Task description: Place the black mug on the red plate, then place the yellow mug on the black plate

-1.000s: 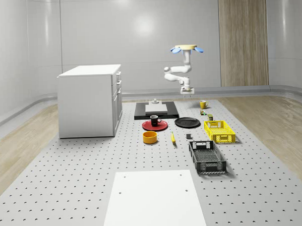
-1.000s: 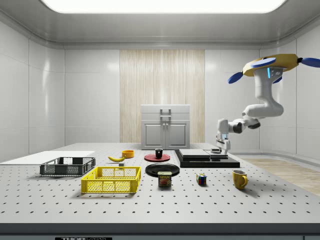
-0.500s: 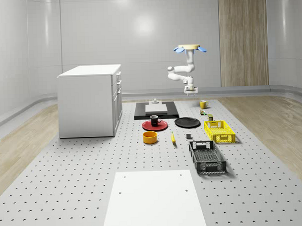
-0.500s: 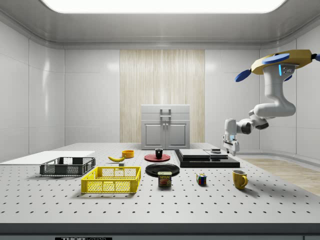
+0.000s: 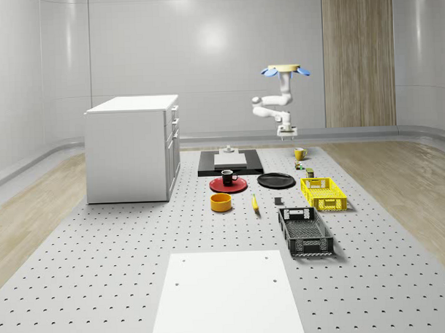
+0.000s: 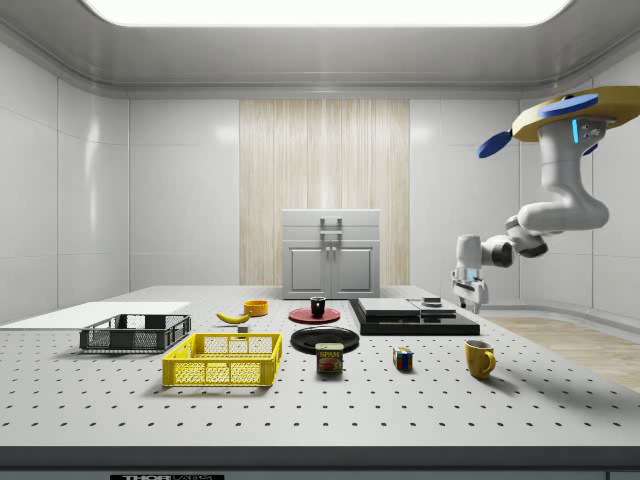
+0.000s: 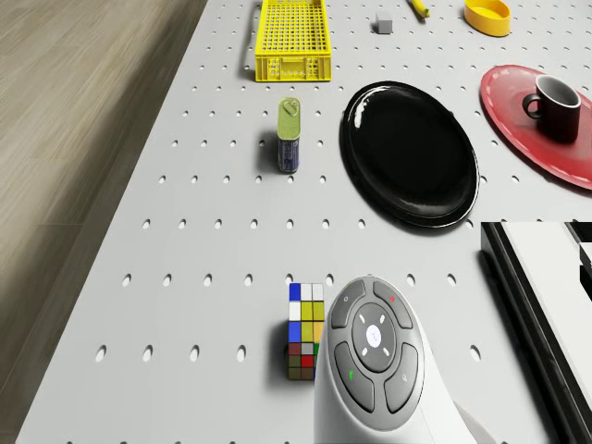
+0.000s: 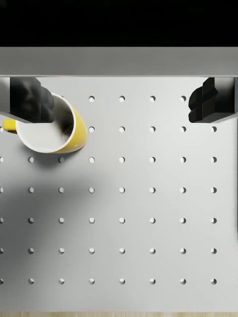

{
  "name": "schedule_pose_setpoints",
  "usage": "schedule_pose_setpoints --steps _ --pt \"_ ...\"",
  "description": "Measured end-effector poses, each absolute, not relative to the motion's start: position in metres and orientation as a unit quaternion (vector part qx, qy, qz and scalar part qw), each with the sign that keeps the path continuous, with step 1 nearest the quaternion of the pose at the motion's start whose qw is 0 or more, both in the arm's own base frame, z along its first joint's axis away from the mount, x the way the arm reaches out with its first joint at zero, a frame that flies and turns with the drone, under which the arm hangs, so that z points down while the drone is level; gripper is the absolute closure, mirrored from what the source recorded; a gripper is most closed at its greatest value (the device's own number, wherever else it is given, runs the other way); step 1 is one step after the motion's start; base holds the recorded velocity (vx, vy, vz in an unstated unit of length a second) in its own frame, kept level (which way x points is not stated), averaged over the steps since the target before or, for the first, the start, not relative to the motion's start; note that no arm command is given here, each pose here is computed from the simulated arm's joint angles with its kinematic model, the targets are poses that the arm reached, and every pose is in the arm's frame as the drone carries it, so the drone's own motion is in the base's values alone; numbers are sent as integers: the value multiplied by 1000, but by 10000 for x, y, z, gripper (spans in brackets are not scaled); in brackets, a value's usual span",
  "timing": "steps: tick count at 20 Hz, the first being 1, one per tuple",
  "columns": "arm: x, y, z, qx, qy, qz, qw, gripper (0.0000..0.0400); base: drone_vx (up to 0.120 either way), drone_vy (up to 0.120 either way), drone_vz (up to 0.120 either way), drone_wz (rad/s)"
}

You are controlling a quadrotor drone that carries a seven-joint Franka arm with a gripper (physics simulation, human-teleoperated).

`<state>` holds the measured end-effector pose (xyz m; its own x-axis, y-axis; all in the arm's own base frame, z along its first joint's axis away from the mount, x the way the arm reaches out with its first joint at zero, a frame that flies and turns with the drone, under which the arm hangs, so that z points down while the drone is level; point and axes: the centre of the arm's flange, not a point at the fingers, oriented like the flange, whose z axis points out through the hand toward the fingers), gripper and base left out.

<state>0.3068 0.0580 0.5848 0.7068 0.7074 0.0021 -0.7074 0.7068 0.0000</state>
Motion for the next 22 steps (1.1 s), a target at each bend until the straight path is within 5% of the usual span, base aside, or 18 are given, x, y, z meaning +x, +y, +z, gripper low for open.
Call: schedule_pose_setpoints --steps 11,15,22 --pt "3068 580 5848 0 -1 383 924 0 0 116 -120 0" --pt "3075 580 5848 0 -1 383 924 0 0 0 0 0" --pt "3254 580 5903 0 -1 383 924 0 0 0 0 0"
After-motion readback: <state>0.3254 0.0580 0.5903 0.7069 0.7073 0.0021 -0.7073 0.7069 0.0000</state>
